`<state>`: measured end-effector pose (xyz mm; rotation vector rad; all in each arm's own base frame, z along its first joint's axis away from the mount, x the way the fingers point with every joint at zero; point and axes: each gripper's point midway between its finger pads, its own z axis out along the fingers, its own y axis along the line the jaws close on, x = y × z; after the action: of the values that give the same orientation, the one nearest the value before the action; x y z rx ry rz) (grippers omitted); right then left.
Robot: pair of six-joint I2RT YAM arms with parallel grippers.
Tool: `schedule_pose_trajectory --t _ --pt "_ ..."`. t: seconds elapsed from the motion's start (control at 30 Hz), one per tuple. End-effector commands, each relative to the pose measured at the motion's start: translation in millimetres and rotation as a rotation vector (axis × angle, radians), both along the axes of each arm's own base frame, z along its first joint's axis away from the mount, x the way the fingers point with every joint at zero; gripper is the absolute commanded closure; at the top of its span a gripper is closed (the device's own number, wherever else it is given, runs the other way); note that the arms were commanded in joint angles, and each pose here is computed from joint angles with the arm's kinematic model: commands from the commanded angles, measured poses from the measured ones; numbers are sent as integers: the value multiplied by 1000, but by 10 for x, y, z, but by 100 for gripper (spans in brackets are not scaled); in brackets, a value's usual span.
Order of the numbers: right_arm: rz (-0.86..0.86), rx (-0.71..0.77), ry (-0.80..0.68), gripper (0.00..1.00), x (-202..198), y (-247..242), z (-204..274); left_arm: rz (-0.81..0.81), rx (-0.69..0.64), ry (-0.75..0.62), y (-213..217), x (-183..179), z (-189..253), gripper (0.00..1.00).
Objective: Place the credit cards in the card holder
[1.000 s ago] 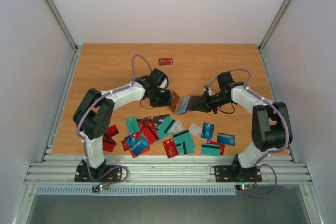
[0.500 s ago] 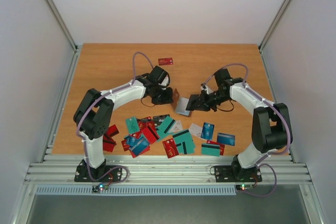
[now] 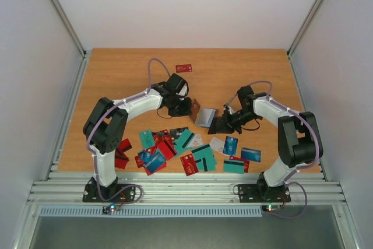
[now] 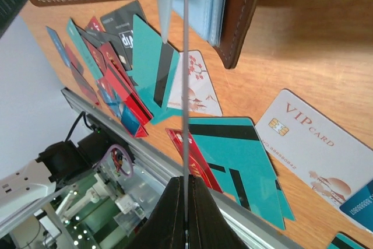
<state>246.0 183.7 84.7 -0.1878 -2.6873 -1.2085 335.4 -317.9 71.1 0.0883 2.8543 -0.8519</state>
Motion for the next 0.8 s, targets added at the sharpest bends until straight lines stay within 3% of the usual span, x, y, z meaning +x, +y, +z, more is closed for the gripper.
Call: schedule_pose_trajectory --t 0.0,0.77 --pt "28 41 31 99 -94 51 -25 -3 -8 5 -30 38 -5 99" --pt "43 58 45 99 129 169 -185 -25 -38 14 -86 10 -15 99"
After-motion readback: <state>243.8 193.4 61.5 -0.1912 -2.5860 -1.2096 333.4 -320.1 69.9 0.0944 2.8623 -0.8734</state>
